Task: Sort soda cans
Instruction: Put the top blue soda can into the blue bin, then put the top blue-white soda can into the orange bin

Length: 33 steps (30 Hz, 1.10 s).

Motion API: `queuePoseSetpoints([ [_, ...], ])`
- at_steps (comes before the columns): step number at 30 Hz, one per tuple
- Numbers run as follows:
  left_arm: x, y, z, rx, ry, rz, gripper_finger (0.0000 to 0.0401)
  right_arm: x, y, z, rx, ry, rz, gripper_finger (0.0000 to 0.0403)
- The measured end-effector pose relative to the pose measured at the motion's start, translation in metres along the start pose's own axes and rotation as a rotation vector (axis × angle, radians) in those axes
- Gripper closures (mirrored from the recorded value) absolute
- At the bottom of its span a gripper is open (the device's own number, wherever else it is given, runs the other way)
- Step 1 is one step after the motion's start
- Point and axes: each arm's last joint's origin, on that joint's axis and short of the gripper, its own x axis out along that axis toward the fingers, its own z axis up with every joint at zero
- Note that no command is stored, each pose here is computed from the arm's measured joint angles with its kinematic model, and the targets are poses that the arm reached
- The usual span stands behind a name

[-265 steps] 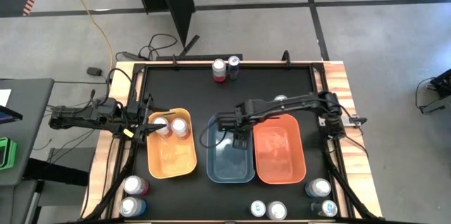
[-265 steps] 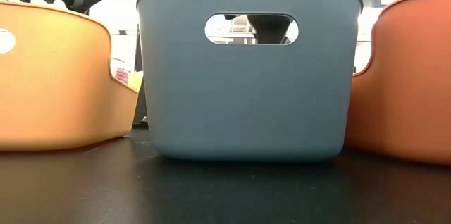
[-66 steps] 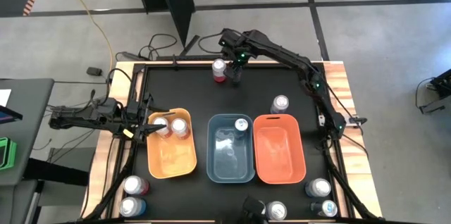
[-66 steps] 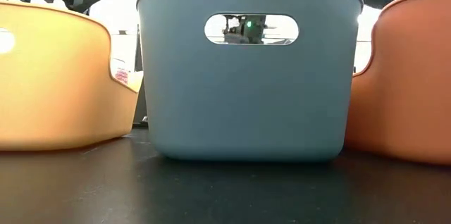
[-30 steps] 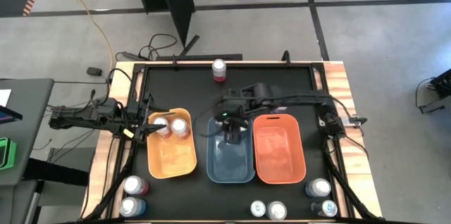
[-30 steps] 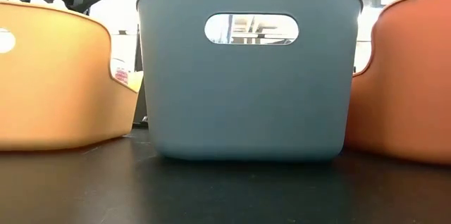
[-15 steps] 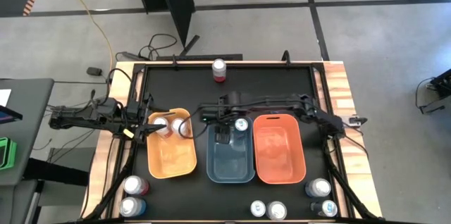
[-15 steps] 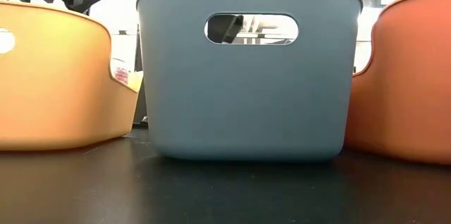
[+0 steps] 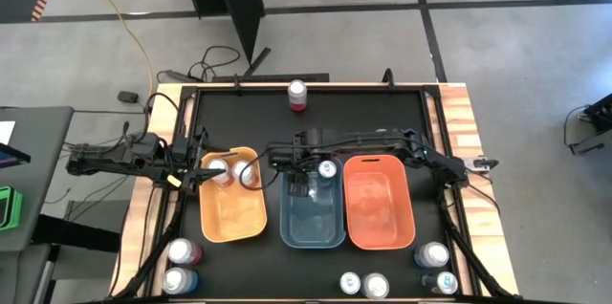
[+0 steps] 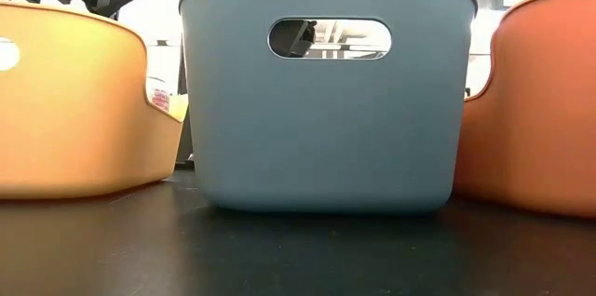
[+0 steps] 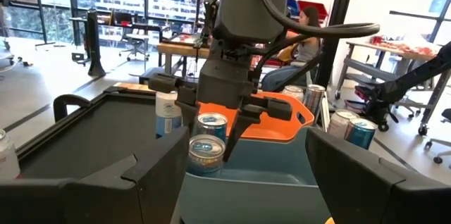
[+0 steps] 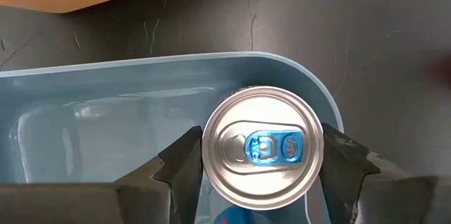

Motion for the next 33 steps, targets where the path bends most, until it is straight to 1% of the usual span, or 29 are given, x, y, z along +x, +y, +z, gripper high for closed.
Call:
queuePoseSetpoints([
  [14,0.0,0.0,-0.001,0.001,0.005,0.0,0.0122,0.0,-0.001,0.0,0.01,0.001,-0.002,0.0114],
  [23,0.0,0.0,-0.001,0.001,0.007,0.001,0.0122,0.0,-0.002,0.0,-0.006,0.002,-0.003,0.0071],
  [27,0.0,0.0,-0.001,0.001,0.012,0.001,0.0122,-0.002,-0.001,0.0,-0.017,-0.007,-0.001,0.0061],
  [33,0.0,0.0,-0.002,0.002,0.019,0.002,0.0122,-0.014,-0.003,-0.001,-0.015,-0.026,0.001,0.006],
])
